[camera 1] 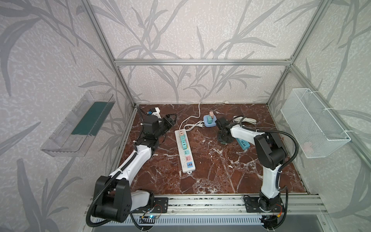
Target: Insert the plug
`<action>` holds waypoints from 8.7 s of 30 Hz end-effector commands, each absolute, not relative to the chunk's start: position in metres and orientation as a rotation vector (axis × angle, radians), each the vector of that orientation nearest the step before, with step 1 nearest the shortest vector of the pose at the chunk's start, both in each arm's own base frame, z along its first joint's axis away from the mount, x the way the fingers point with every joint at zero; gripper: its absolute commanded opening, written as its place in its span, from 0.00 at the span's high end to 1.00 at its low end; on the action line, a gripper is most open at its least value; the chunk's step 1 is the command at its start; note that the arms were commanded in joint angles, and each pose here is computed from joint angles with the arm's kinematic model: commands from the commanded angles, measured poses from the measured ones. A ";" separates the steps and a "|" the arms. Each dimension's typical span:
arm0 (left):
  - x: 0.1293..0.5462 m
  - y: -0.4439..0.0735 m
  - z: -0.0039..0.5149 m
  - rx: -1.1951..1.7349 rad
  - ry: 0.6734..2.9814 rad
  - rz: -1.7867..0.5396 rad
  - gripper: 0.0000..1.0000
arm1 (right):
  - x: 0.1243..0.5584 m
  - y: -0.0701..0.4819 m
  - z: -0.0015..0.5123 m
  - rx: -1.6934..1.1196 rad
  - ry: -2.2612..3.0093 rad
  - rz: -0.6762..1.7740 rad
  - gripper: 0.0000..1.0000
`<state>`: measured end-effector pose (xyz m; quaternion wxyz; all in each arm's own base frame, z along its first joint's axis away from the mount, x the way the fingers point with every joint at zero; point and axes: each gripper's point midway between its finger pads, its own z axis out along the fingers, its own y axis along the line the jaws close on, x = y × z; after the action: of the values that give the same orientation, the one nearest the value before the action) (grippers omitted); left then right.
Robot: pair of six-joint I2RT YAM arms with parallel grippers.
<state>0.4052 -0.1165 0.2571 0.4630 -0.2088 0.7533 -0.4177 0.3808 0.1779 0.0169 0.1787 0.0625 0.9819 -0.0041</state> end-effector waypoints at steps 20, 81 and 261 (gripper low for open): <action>0.390 -0.153 0.289 -0.289 1.836 -0.995 0.45 | 0.243 0.256 0.015 0.100 2.926 0.384 0.30; 0.256 -0.341 0.051 1.269 2.690 -0.072 0.42 | 0.293 0.111 0.103 0.170 2.470 0.514 0.23; 0.382 0.000 0.233 -0.945 1.643 -0.510 0.24 | 0.262 0.390 -0.020 -0.389 2.636 -0.109 1.00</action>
<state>0.3846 -0.0036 0.2277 0.5465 -0.3954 0.7075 -0.2110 0.2921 0.4355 0.0652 0.3380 -0.1198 0.9318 0.0564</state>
